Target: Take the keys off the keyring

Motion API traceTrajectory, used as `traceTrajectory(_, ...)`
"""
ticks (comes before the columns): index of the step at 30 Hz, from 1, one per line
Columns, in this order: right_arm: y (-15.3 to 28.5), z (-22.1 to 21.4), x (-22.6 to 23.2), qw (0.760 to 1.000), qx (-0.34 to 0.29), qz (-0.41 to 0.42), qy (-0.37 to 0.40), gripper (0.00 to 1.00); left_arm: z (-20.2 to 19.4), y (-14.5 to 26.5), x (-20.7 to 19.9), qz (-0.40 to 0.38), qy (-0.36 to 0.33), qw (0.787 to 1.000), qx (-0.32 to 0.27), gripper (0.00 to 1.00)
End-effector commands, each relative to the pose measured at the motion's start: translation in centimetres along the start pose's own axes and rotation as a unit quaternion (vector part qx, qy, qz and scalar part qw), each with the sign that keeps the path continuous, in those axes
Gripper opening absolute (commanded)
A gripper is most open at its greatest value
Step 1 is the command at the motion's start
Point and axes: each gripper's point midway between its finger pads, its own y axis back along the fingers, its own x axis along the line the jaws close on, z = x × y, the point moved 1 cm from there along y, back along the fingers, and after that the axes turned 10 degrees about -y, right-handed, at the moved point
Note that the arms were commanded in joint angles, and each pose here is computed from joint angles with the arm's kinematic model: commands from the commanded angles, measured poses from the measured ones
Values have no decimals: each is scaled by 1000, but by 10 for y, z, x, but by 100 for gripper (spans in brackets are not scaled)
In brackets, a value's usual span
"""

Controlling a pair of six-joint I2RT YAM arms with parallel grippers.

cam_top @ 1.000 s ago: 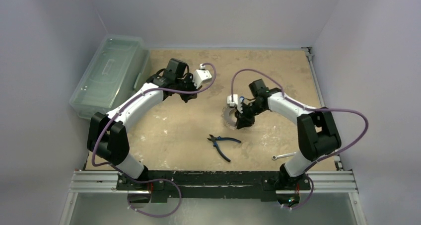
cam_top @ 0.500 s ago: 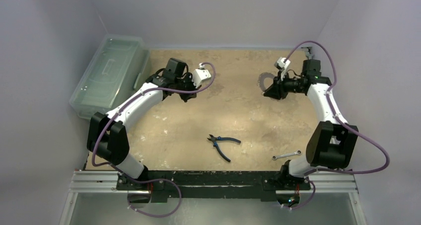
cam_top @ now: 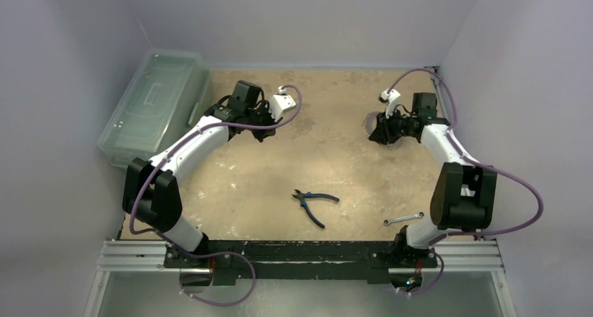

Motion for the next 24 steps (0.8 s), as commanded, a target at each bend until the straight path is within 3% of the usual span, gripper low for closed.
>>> traceTrajectory(1, -29, 8, 20, 1000, -9, 13, 11, 0, 15, 7, 19, 31, 9, 999, -22, 0)
traceTrajectory(11, -80, -11, 71, 997, 12, 74, -13, 0, -6, 4, 32, 32, 44, 998, -11, 0)
traceTrajectory(24, -118, -16, 108, 990, 36, 129, -40, 15, -74, -34, 60, 24, 109, 992, 65, 0)
